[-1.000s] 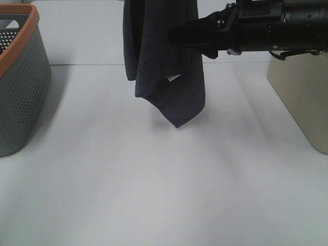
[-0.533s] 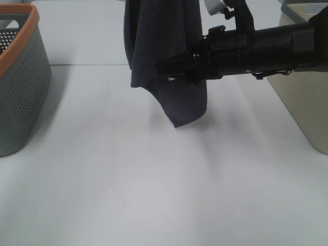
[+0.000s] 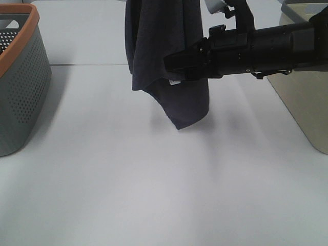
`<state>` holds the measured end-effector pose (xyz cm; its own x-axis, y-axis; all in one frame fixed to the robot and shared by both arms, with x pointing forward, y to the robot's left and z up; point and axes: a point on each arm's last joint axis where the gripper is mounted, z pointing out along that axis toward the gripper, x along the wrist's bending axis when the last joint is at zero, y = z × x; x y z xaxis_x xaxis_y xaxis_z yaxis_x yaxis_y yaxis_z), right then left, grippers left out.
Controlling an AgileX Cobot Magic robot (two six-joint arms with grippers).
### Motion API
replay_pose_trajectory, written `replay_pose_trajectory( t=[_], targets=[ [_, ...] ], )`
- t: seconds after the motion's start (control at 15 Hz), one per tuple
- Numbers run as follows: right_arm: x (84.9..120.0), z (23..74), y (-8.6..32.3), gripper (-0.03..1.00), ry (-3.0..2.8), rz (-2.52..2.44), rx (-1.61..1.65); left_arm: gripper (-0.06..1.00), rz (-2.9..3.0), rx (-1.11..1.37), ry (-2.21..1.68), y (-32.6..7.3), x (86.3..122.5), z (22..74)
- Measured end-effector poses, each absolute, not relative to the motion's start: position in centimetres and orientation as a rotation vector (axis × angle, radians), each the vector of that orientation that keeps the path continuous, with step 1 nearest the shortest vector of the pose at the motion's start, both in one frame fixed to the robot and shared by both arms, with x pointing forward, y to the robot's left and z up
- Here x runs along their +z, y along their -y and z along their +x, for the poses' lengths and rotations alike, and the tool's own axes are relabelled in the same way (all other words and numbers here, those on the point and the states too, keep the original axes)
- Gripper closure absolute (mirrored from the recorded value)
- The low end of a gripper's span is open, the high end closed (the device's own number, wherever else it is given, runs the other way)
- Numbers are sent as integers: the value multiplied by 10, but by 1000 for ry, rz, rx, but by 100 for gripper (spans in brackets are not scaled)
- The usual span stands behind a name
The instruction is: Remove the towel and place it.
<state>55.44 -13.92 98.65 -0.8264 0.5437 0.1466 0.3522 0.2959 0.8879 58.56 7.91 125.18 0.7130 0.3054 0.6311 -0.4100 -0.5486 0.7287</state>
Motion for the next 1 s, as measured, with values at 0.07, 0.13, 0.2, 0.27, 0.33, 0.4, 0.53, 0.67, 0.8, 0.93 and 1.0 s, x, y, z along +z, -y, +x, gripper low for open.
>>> replay_pose_trajectory(
  t=[0.07,0.13,0.2,0.27,0.33,0.4,0.53,0.67,0.8,0.93,1.0],
  targets=[
    [989,553,140,94,-2379,895,1549,94,1965,937,68,-81,1250,587],
    [993,551,143,94,-2390,934,1507,94,1996,956,52,-82,1248,589],
    [998,547,147,94,-2413,946,1446,94,2027,972,28,-84,1245,592],
    [1003,542,150,94,-2437,951,1390,94,2061,986,2,-86,1242,595],
    [1009,536,153,94,-2464,949,1333,94,2092,986,-35,-88,1237,599],
    [1016,530,158,94,-2486,957,1277,94,2126,963,-73,-89,1232,601],
    [1026,521,166,94,-2516,930,1154,94,2192,937,-147,-92,1224,604],
    [1048,517,176,94,-2487,895,1008,94,2237,918,-217,-96,1220,605],
    [1087,524,187,94,-2392,847,857,94,2274,872,-367,-102,1217,604],
    [1120,534,197,94,-2309,745,690,94,2250,834,-537,-110,1224,597],
    [1131,537,199,94,-2269,701,662,94,2233,838,-579,-112,1227,595]
  ],
)
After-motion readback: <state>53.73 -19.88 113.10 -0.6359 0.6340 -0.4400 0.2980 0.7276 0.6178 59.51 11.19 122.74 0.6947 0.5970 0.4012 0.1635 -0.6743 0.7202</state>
